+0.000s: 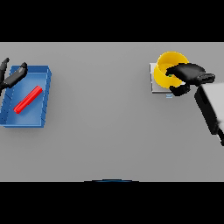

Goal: Pick up the red beaker and tilt it to pour out 1 green nut into yellow bowl. Pick up the yellow bowl and place it on the metallic measuring scale.

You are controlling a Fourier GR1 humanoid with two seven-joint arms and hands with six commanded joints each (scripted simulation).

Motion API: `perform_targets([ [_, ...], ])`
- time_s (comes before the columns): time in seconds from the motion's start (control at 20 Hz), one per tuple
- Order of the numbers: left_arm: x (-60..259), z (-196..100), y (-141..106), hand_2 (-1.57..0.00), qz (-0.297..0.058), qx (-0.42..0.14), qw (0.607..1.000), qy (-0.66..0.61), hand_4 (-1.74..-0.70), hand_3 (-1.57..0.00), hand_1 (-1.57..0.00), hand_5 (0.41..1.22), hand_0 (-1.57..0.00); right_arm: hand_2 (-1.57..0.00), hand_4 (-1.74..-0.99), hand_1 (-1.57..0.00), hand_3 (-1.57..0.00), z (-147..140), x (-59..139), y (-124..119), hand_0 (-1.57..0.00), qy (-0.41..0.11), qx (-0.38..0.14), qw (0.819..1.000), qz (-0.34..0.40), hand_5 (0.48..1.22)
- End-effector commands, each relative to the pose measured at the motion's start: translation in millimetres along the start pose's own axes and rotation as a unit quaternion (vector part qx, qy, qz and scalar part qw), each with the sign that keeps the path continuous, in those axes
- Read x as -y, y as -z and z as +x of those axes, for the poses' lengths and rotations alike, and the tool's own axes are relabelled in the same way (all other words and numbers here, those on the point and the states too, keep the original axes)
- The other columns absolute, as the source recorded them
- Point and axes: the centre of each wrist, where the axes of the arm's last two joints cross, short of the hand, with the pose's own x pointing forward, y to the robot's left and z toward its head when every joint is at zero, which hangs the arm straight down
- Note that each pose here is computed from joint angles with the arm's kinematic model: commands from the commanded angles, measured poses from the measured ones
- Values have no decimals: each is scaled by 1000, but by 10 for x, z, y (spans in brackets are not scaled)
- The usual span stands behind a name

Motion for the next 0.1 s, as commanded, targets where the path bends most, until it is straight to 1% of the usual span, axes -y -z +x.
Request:
perform_targets([
  [0.0, 18, -15, -10, 1, -1, 1, 1000, -2, -720, 1, 1, 694, 1, -129, -1412, -79, -297, -6, -25, -10, -49, 0, 4, 1000, 4, 771],
  [0.05, -15, -23, -14, 1, 3, 4, 1000, 0, -720, 1, 1, 693, 1, -103, -1410, -63, -272, -7, -21, -23, -39, 2, 4, 1000, 3, 759],
])
